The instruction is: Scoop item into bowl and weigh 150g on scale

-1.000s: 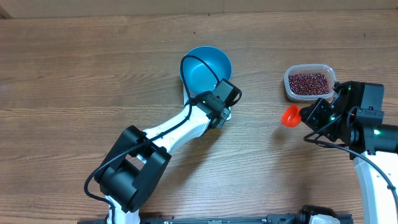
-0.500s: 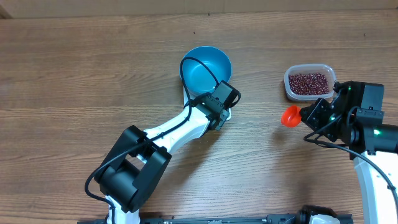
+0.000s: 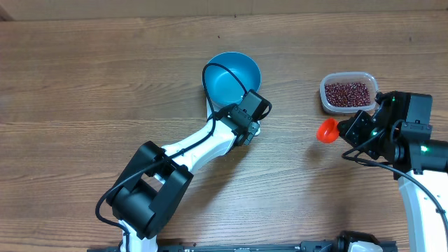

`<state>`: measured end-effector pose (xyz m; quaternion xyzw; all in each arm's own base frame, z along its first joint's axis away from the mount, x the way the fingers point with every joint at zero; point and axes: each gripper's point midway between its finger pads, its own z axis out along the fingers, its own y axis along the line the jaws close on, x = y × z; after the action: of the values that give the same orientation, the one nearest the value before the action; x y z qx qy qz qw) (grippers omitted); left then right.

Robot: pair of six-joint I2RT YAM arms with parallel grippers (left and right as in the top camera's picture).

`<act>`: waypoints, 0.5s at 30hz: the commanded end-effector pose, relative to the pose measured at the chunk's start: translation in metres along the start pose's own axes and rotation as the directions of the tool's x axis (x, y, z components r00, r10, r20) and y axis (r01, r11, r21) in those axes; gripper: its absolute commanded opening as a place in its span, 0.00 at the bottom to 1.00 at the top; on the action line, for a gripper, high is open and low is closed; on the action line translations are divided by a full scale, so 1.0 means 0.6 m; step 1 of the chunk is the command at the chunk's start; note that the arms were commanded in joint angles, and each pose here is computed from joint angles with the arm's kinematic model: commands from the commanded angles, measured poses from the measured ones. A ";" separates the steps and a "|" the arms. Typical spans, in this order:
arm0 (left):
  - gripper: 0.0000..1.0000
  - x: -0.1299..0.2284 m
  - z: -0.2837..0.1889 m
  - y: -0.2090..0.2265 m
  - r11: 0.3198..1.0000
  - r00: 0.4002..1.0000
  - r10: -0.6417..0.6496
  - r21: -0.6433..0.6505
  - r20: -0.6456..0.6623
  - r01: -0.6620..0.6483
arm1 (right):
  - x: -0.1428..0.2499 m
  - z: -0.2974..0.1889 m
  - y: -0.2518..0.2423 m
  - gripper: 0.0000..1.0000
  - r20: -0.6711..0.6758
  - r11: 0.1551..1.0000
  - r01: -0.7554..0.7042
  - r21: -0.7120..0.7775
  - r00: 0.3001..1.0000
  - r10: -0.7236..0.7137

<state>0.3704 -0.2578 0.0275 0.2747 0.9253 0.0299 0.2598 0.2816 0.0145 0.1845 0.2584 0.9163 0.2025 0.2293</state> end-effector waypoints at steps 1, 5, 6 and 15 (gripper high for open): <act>0.04 0.015 0.010 0.002 1.000 0.999 0.025 -0.015 -0.023 -0.025 | -0.013 -0.010 0.011 0.04 0.026 1.000 0.010 -0.017 1.000 -0.009; 0.04 0.019 0.017 0.001 0.999 0.999 0.027 -0.016 -0.032 -0.027 | -0.013 -0.010 0.011 0.04 0.026 1.000 0.010 -0.017 1.000 -0.009; 0.04 0.020 0.018 0.001 0.999 0.999 0.028 -0.016 -0.034 -0.028 | -0.013 -0.010 0.011 0.04 0.026 1.000 0.010 -0.017 1.000 -0.009; 0.05 0.024 0.028 0.003 0.999 0.999 0.033 -0.032 -0.039 -0.034 | -0.013 -0.010 0.011 0.04 0.027 1.000 0.010 -0.017 1.000 -0.009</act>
<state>0.3727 -0.2580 0.0220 0.2737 0.9252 0.0337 0.2608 0.2815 0.0146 0.1845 0.2582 0.9164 0.2027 0.2291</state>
